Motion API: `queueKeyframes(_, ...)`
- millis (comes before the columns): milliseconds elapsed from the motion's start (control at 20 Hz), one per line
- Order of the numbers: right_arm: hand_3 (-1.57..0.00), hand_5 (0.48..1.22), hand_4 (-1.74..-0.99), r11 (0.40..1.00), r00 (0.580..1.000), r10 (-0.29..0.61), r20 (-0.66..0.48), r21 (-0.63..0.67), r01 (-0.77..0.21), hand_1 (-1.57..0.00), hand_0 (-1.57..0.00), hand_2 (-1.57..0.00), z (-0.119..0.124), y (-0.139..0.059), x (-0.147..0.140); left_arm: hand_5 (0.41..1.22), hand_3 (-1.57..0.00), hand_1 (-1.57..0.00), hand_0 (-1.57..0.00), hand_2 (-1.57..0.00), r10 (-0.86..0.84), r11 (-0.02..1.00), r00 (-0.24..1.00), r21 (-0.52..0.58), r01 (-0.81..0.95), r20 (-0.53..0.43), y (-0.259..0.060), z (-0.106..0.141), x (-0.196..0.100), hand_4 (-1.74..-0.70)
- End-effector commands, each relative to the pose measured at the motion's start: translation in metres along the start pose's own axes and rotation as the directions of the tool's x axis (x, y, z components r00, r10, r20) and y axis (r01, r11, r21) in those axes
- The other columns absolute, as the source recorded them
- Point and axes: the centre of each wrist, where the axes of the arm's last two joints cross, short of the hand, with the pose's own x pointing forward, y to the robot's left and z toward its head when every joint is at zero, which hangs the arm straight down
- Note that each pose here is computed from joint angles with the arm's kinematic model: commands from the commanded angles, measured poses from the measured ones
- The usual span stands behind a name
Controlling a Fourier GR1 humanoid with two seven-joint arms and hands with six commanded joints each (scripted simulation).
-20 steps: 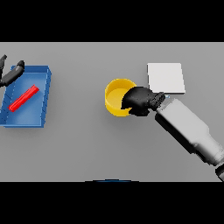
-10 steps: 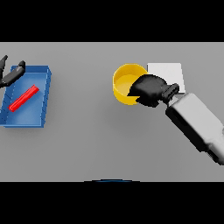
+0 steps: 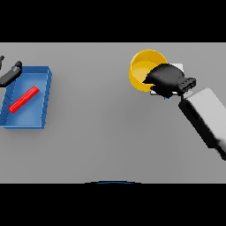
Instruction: Pick up the red beaker and tilt it to pour out 1 green nut into yellow bowl. Pick up the yellow bowl and place it on the metallic measuring scale.
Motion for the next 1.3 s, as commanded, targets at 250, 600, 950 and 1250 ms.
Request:
queueKeyframes(250, -1.15, 1.221, -1.741, 1.000, 0.995, -0.024, -0.095, -0.017, 0.022, -1.57, -1.57, -1.54, 0.000, 0.013, -0.045, 0.735, 0.00, 0.00, 0.00, 0.00, 0.002, 1.000, 1.000, -0.004, -0.002, -0.012, -0.003, 0.001, 0.001, -0.73)
queueKeyframes(600, -1.29, 1.221, -1.741, 0.996, 0.977, -0.087, -0.192, -0.002, 0.088, -1.57, -1.57, -1.45, -0.010, 0.037, -0.071, 0.713, 0.00, 0.00, 0.00, 0.00, -0.001, 1.000, 1.000, -0.008, 0.001, -0.020, -0.001, 0.001, -0.001, -0.73)
queueKeyframes(950, -1.47, 1.221, -1.741, 0.983, 0.962, -0.172, -0.213, 0.027, 0.182, -1.57, -1.47, -1.37, -0.017, 0.050, -0.079, 0.710, 0.00, 0.00, 0.00, 0.00, -0.005, 1.000, 1.000, -0.010, 0.005, -0.017, -0.006, 0.002, -0.003, -0.73)
queueKeyframes(1250, -0.94, 1.143, -1.660, 0.977, 0.958, -0.197, -0.208, 0.043, 0.210, -1.15, -0.90, -1.19, -0.014, 0.050, -0.086, 0.723, 0.00, 0.00, 0.00, 0.00, 0.000, 1.000, 0.999, -0.015, -0.001, -0.033, -0.003, -0.002, -0.002, -0.73)
